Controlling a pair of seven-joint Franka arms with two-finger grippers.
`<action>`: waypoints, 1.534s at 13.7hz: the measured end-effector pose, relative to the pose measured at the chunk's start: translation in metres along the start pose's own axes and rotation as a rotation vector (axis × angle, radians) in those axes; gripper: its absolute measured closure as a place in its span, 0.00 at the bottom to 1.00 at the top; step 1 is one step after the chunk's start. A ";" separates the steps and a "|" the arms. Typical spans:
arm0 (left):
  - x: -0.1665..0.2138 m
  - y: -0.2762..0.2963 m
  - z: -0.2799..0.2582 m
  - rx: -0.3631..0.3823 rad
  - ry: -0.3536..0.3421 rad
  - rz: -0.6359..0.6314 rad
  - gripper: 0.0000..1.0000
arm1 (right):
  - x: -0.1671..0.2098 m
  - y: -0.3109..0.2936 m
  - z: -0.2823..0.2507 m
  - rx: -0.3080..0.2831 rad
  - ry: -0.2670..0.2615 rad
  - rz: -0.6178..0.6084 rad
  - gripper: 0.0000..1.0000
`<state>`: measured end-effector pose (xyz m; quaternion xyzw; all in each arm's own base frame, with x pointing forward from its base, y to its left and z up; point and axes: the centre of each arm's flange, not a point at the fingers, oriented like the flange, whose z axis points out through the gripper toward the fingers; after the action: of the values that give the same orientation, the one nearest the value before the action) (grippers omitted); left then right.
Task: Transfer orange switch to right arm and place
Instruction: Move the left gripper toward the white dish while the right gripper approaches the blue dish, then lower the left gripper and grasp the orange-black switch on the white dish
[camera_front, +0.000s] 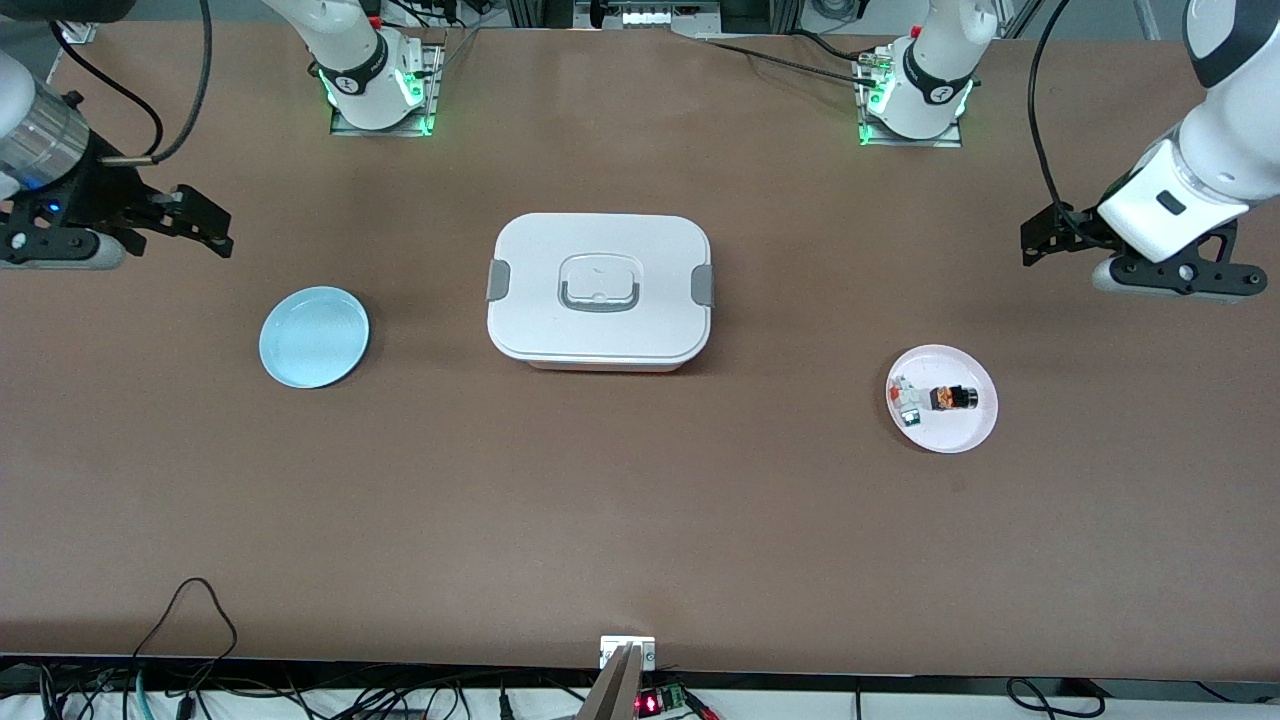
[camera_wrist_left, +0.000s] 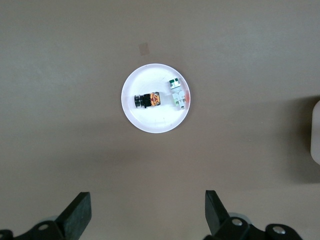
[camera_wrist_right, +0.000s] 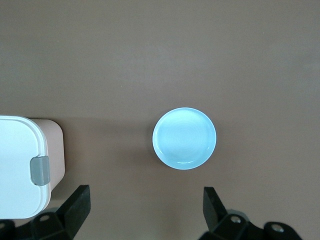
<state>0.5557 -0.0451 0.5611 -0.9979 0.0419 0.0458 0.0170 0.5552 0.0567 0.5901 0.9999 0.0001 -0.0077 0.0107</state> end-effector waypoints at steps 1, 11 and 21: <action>0.002 -0.003 0.004 -0.001 -0.010 -0.005 0.00 | 0.001 -0.002 0.006 -0.001 -0.013 -0.003 0.00; 0.042 -0.020 0.100 -0.028 -0.203 -0.036 0.00 | 0.024 -0.027 0.067 0.042 -0.111 -0.029 0.00; 0.061 -0.007 0.314 -0.038 0.099 -0.027 0.01 | 0.035 -0.036 0.086 0.070 -0.114 -0.035 0.00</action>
<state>0.5885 -0.0316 0.2436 -0.9996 0.0283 -0.0029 -0.0032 0.5887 0.0906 0.5025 0.9975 0.0168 -0.0647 -0.0245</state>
